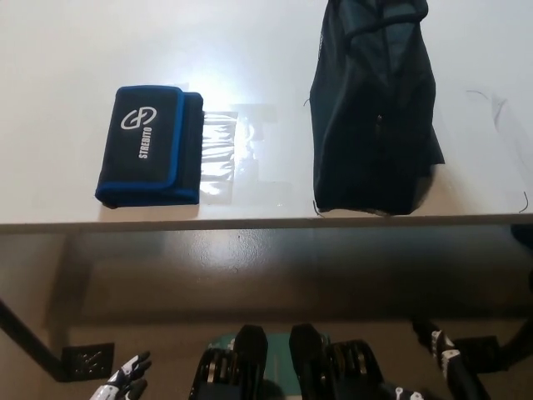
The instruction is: Use both hands to pick up the lunch bag on the right hand side and smoothly move it near the note book on the left hand side
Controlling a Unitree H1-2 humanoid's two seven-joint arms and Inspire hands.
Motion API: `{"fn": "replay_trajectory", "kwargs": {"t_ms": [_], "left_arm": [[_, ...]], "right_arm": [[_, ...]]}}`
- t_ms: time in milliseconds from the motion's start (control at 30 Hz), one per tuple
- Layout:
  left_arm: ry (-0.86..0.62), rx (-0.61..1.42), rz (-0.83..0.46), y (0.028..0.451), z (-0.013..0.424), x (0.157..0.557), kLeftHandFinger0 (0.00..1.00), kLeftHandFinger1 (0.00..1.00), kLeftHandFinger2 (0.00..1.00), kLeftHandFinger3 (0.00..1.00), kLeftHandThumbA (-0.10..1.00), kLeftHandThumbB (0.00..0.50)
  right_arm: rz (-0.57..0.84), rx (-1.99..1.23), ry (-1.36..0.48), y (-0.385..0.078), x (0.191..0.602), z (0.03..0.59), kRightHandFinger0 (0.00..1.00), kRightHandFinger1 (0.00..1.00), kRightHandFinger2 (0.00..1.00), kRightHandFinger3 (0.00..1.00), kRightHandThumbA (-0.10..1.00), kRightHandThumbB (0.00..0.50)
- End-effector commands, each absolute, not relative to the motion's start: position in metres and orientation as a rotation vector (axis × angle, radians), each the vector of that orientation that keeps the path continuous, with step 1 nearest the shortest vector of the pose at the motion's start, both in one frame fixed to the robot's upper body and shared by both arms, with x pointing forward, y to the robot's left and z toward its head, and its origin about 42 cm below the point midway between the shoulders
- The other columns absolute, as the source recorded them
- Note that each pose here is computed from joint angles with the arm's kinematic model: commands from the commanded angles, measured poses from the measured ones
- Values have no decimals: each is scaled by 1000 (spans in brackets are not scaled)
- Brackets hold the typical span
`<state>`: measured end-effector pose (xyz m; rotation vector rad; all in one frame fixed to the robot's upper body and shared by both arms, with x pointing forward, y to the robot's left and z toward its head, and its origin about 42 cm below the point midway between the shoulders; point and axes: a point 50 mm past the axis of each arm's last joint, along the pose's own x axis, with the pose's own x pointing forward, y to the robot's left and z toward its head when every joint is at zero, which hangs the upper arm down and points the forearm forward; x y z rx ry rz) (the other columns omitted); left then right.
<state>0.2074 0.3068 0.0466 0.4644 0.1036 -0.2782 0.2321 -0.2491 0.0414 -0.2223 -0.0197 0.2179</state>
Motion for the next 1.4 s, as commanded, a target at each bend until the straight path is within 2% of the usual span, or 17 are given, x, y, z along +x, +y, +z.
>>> {"fn": "replay_trajectory", "kwargs": {"t_ms": [0, 33, 133, 167, 200, 300, 467, 600, 700, 867, 933, 1033, 1100, 1167, 1200, 1367], "left_arm": [[-112, 430, -276, 309, 86, 225, 1000, 1000, 1000, 1000, 1000, 285], [-143, 426, -275, 309, 91, 228, 1000, 1000, 1000, 1000, 1000, 270], [-191, 442, -284, 308, 104, 234, 1000, 1000, 1000, 1000, 1000, 250], [-206, 449, -286, 307, 110, 236, 1000, 1000, 1000, 1000, 1000, 255], [-232, 449, -287, 305, 118, 241, 1000, 1000, 1000, 1000, 1000, 266], [-270, 445, -283, 302, 132, 250, 1000, 1000, 1000, 1000, 1000, 298], [-331, 416, -296, 295, 157, 265, 1000, 1000, 1000, 1000, 1000, 297], [-381, 427, -295, 287, 176, 283, 1000, 1000, 1000, 1000, 1000, 377], [-407, 424, -297, 281, 185, 291, 1000, 1000, 1000, 1000, 1000, 385], [-434, 406, -314, 269, 198, 315, 1000, 1000, 1000, 1000, 1000, 361], [-448, 405, -324, 260, 206, 329, 1000, 1000, 1000, 1000, 1000, 335], [-465, 396, -326, 250, 216, 345, 1000, 1000, 1000, 1000, 1000, 313], [-472, 366, -320, 240, 222, 359, 1000, 1000, 1000, 1000, 1000, 325], [-474, 360, -322, 235, 224, 365, 1000, 1000, 1000, 1000, 1000, 337], [-476, 365, -328, 229, 226, 373, 1000, 1000, 1000, 1000, 1000, 331], [-465, 371, -338, 217, 229, 391, 1000, 1000, 1000, 1000, 1000, 286]], "right_arm": [[108, -257, -252, -260, 246, 73, 1000, 1000, 1000, 1000, 1000, 220], [95, -255, -269, -262, 247, 78, 1000, 1000, 1000, 1000, 1000, 234], [68, -276, -302, -267, 251, 87, 1000, 1000, 1000, 1000, 1000, 225], [63, -276, -315, -269, 252, 91, 1000, 1000, 1000, 1000, 1000, 212], [57, -278, -333, -271, 254, 96, 1000, 1000, 1000, 1000, 1000, 237], [45, -282, -358, -274, 257, 103, 1000, 1000, 1000, 1000, 1000, 253], [29, -275, -405, -275, 263, 118, 1000, 1000, 1000, 1000, 1000, 260], [21, -262, -441, -277, 270, 130, 1000, 1000, 1000, 1000, 1000, 242], [21, -264, -468, -280, 275, 137, 1000, 1000, 1000, 1000, 1000, 227], [29, -166, -486, -277, 288, 155, 1000, 1000, 1000, 1000, 1000, 205], [34, -128, -499, -276, 295, 166, 1000, 1000, 1000, 1000, 1000, 196], [39, -92, -504, -272, 306, 180, 1000, 1000, 1000, 1000, 1000, 223], [33, -14, -477, -271, 321, 187, 1000, 1000, 1000, 1000, 1000, 271], [38, 24, -464, -272, 328, 188, 1000, 1000, 1000, 1000, 1000, 274], [48, 56, -453, -275, 337, 190, 1000, 1000, 1000, 1000, 1000, 207], [53, 109, -431, -277, 360, 198, 1000, 1000, 1000, 1000, 1000, 219]]}}
